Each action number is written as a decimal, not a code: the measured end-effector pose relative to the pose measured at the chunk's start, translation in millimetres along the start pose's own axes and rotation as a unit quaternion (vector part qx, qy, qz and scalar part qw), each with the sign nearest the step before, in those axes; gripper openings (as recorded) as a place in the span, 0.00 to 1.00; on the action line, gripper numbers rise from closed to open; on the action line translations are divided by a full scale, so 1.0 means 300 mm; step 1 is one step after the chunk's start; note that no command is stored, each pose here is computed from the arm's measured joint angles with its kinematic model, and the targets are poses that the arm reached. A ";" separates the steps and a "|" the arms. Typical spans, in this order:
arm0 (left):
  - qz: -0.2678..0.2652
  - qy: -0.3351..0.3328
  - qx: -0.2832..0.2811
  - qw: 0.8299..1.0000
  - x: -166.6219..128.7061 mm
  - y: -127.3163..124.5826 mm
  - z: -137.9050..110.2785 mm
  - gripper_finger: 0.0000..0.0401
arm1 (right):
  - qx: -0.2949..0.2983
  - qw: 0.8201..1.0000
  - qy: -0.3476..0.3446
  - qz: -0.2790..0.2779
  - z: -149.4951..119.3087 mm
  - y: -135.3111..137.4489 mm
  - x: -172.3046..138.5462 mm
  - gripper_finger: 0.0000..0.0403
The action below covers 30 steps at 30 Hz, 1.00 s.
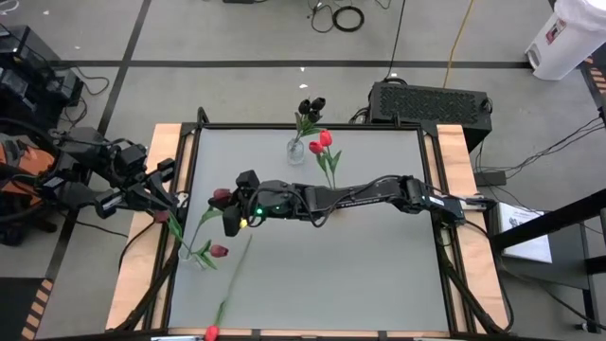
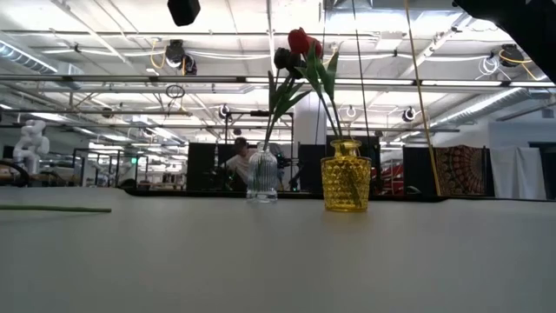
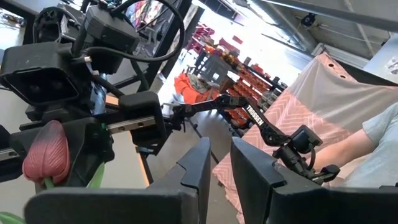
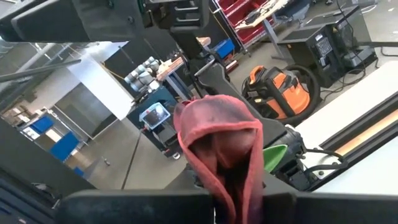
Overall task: Sort flowers into vase by color
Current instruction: Put the red tulip into the bottom transparent bin
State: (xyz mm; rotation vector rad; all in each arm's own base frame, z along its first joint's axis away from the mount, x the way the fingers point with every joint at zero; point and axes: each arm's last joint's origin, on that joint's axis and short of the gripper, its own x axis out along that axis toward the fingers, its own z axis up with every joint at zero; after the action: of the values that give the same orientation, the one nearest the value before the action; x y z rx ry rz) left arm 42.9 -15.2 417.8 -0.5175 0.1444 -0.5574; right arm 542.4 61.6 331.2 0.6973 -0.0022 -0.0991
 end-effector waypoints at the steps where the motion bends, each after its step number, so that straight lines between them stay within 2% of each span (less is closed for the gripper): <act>1: 0.000 0.000 0.000 1.000 0.000 0.000 0.000 0.17 | 0.000 1.000 0.000 0.000 0.000 0.001 0.000 0.00; 7: 0.000 0.000 0.000 1.000 0.000 0.000 0.000 0.17 | 0.000 1.000 0.002 0.002 0.000 0.000 0.000 0.04; 30: 0.000 0.000 0.000 1.000 0.000 0.000 0.000 0.17 | 0.022 1.000 0.012 0.012 -0.002 0.001 0.001 0.41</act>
State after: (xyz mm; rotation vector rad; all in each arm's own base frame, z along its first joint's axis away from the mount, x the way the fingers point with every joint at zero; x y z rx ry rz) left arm 42.9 -15.2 417.9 -0.5181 0.1442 -0.5575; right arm 542.6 62.2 330.8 0.7414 0.0096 -0.0681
